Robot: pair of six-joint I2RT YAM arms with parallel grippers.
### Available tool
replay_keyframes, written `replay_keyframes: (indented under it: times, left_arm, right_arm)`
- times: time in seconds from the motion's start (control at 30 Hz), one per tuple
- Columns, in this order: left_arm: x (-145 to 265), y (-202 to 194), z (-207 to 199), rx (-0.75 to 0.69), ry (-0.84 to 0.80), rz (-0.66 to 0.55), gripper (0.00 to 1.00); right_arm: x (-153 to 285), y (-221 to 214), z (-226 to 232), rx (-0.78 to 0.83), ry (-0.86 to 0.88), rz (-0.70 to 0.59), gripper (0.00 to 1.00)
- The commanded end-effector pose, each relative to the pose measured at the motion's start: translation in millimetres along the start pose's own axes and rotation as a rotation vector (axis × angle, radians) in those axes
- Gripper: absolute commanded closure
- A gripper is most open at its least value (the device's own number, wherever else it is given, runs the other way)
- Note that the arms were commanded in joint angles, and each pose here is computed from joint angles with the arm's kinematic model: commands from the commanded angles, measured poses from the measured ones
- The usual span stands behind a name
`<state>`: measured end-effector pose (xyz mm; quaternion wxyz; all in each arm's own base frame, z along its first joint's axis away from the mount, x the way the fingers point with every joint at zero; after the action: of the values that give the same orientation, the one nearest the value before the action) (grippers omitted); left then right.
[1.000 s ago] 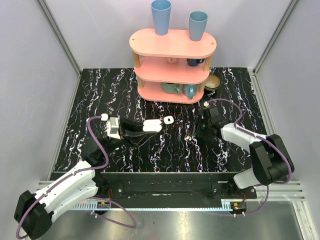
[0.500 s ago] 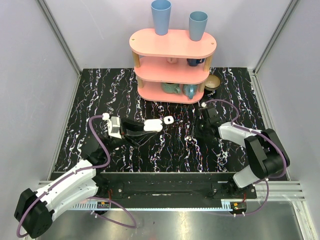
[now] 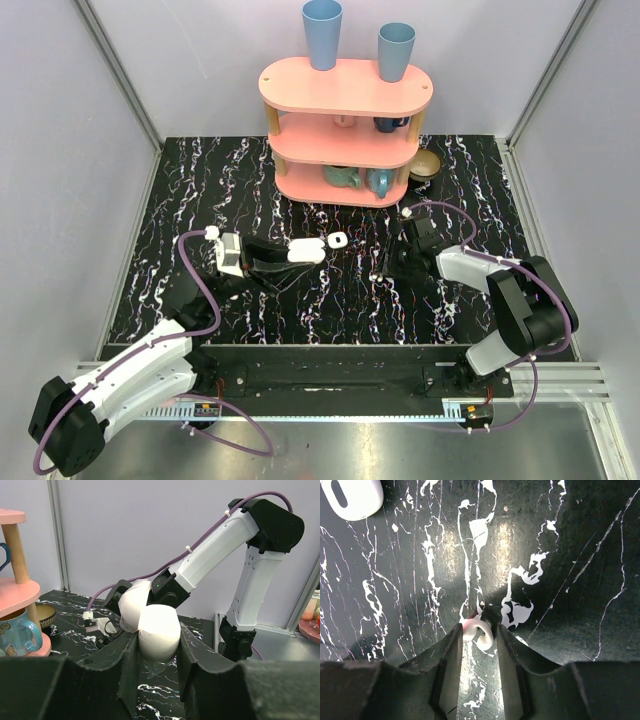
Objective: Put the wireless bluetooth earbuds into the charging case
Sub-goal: Pick up the right earbud from the center of the board.
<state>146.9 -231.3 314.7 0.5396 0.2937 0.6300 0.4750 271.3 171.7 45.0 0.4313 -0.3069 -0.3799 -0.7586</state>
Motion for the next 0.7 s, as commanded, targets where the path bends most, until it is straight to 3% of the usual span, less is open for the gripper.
replay_keyframes:
  times: [0.0, 0.27, 0.67]
  left_arm:
    - [-2, 20, -5, -0.043, -0.028, -0.068, 1.0]
    - [-3, 20, -4, -0.039, -0.028, -0.065, 1.0]
    - [-4, 20, -4, -0.035, -0.037, -0.065, 1.0]
  right_arm:
    - [-2, 2, 0, -0.013, 0.014, -0.012, 0.63]
    - [-4, -1, 0, -0.012, 0.025, 0.006, 0.72]
    - [1, -10, 5, -0.023, 0.078, 0.032, 0.7]
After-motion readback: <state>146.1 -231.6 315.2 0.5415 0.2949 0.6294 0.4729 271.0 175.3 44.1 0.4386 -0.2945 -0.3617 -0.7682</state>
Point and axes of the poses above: each gripper's point midway between its finger pads, its own x axis back along the fingers, its own z axis along the line the jaws close on, y = z × x, the point moved 3 cm from there along x, back along the fingers, and after that the axes turned 8 degrees about -x, right-handed, at the moved point
